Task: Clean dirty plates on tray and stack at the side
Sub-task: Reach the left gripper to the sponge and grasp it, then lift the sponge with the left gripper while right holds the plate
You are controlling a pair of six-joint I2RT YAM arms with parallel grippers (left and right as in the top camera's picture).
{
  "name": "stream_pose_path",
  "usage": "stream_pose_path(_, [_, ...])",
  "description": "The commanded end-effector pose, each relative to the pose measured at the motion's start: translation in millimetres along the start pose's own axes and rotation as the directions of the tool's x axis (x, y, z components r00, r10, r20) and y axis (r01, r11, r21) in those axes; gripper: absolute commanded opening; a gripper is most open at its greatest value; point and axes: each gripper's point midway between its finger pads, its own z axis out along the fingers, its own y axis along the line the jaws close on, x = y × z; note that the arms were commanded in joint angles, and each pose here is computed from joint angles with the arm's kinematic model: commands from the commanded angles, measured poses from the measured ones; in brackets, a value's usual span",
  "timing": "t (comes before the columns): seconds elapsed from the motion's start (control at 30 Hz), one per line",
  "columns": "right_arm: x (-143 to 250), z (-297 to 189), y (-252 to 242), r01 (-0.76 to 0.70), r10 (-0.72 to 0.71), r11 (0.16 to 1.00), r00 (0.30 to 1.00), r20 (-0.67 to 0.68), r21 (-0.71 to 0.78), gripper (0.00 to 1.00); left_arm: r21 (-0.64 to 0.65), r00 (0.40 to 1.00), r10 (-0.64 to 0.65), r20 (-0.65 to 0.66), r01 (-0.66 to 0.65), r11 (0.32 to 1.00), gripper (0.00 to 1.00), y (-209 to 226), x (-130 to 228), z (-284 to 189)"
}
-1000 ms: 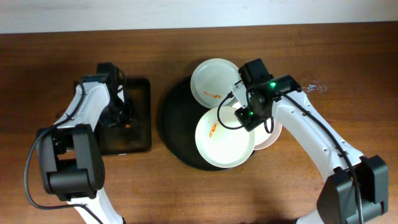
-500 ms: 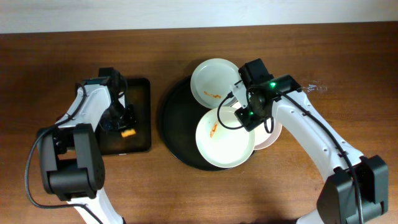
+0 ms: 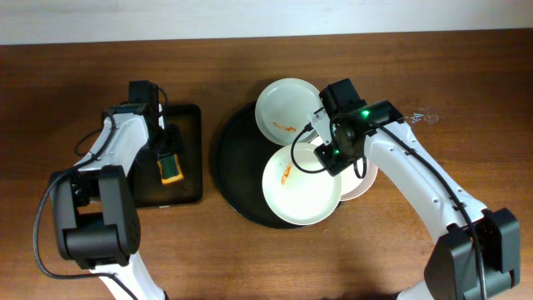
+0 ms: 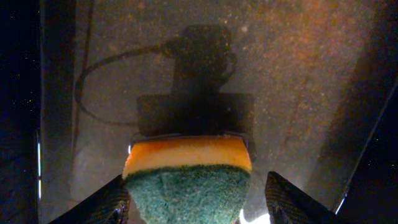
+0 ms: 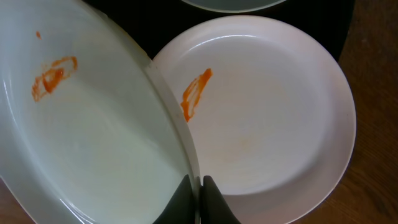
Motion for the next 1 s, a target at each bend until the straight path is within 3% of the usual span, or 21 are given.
stream_pose_path(0.0, [-5.2, -3.5, 1.7, 0.013, -0.013, 1.0, 1.0, 0.015, 0.0, 0.06, -0.014, 1.0, 0.013, 0.008, -0.013, 1.0, 0.64, 3.7, 6.9, 5.7])
stream_pose_path(0.07, [-5.2, -3.5, 1.7, 0.013, -0.013, 1.0, 1.0, 0.015, 0.0, 0.06, -0.018, 1.0, 0.013, 0.011, -0.013, 1.0, 0.52, 4.6, 6.7, 6.7])
stream_pose_path(0.1, [-5.2, -3.5, 1.7, 0.013, -0.013, 1.0, 1.0, 0.015, 0.0, 0.06, -0.022, 1.0, 0.013, 0.02, -0.012, 1.0, 0.36, 5.1, 4.5, 5.8])
stream_pose_path(0.13, [-5.2, -3.5, 1.7, 0.013, -0.013, 1.0, 1.0, 0.015, 0.0, 0.06, -0.021, 1.0, 0.012, 0.027, -0.012, 1.0, 0.05, 4.6, 1.8, 4.2])
stream_pose_path(0.17, [-5.2, -3.5, 1.7, 0.013, -0.013, 1.0, 1.0, 0.015, 0.0, 0.06, -0.019, 0.999, 0.012, 0.035, -0.011, 1.0, 0.0, 3.9, -1.9, 1.4])
stream_pose_path(0.27, [-5.2, -3.5, 1.7, 0.013, -0.013, 1.0, 1.0, 0.015, -0.001, 0.06, -0.01, 0.998, 0.012, 0.055, -0.011, 1.0, 0.0, 0.3, -16.7, -19.4])
stream_pose_path(0.37, [-5.3, -3.5, 1.6, 0.013, -0.013, 1.0, 1.0, 0.015, 0.0, 0.06, 0.0, 0.994, 0.097, 0.042, -0.097, 0.995, 0.0, -2.1, -18.1, -41.9])
stream_pose_path(0.53, [-6.3, -3.5, 1.4, 0.014, -0.014, 1.0, 1.0, 0.019, 0.001, 0.12, 0.04, 0.989, 0.146, -0.001, -0.146, 0.989, 0.0, -8.2, -7.2, -40.6])
stream_pose_path(0.7, [0.3, 2.6, -0.1, 0.013, -0.013, 1.0, 1.0, -0.004, 0.012, 0.12, 0.067, 0.988, 0.148, -0.037, -0.145, 0.987, 0.0, -12.1, 0.7, -29.6])
stream_pose_path(0.73, [0.9, 2.5, -0.6, 0.013, -0.012, 1.0, 1.0, -0.007, 0.015, 0.16, 0.068, 0.985, 0.167, -0.036, -0.164, 0.984, 0.0, -12.1, 0.9, -29.6])
stream_pose_path(0.77, [2.2, 2.5, -0.4, -0.008, 0.009, 1.0, 1.0, -0.012, 0.014, 0.24, 0.069, 0.983, 0.18, -0.035, -0.177, 0.982, 0.0, -12.1, 0.9, -29.6])
stream_pose_path(0.8, [4.3, 2.5, -2.7, -0.107, 0.108, 0.994, 0.994, -0.018, 0.023, 0.37, 0.068, 0.981, 0.191, -0.038, -0.188, 0.98, 0.0, -11.8, 1.6, -29.6])
stream_pose_path(0.9, [27.4, 8.4, -10.6, -0.416, 0.418, 0.908, 0.905, -0.082, 0.048, 0.41, 0.068, 0.98, 0.191, -0.05, -0.187, 0.98, 0.0, -11.3, 4.4, -29.7])
stream_pose_path(0.97, [46.2, 24.7, -8.2, -0.485, 0.489, 0.872, 0.863, -0.128, 0.061, 0.48, 0.068, 0.98, 0.191, -0.053, -0.187, 0.98, 0.0, -11.1, 5.2, -29.7])
